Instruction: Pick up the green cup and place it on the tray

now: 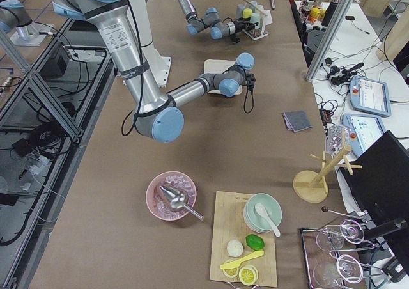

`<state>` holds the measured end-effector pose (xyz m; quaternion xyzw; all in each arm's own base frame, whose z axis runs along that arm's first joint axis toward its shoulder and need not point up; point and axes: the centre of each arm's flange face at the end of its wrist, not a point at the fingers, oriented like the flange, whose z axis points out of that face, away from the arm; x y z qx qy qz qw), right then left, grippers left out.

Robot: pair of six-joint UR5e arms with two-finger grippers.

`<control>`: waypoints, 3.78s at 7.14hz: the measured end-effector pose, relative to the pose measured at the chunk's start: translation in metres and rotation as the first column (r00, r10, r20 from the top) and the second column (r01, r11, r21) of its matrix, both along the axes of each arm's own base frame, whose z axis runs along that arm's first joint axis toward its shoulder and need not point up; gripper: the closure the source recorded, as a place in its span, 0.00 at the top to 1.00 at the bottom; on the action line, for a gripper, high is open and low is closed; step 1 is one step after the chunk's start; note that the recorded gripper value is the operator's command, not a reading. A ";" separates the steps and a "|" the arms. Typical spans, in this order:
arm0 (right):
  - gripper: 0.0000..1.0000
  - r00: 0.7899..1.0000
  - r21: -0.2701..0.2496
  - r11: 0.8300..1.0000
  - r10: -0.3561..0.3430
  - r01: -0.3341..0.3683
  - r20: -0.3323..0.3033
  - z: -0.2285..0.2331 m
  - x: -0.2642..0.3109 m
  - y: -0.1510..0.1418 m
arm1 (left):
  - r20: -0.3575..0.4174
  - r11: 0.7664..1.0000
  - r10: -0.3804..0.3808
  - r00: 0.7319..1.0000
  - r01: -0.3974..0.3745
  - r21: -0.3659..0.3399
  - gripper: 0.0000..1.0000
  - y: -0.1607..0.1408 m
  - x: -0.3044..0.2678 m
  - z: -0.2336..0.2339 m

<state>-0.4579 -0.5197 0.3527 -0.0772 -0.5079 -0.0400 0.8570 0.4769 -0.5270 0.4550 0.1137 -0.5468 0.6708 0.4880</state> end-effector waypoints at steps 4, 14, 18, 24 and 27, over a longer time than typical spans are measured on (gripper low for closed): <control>0.00 0.999 -0.030 0.999 0.043 -0.043 -0.016 -0.030 -0.043 0.007 | -0.010 1.000 -0.002 1.000 0.002 0.005 0.98 -0.003 0.003 0.008; 0.81 0.994 -0.010 0.994 0.109 -0.109 -0.028 -0.030 0.014 0.006 | -0.011 1.000 -0.001 1.000 0.002 0.005 0.42 -0.010 0.008 0.021; 0.90 0.961 0.058 0.993 0.118 -0.107 -0.251 0.046 0.208 -0.027 | 0.003 0.998 0.052 0.999 -0.052 0.017 0.41 -0.020 -0.004 0.018; 1.00 0.924 0.060 0.992 0.125 -0.111 -0.361 0.207 0.427 0.042 | 0.002 0.997 0.073 0.997 -0.073 0.028 0.37 -0.011 -0.013 0.010; 1.00 0.919 0.129 0.991 0.087 -0.040 -0.385 0.253 0.493 0.080 | 0.004 0.994 0.097 0.995 -0.097 0.047 0.25 -0.004 -0.014 -0.003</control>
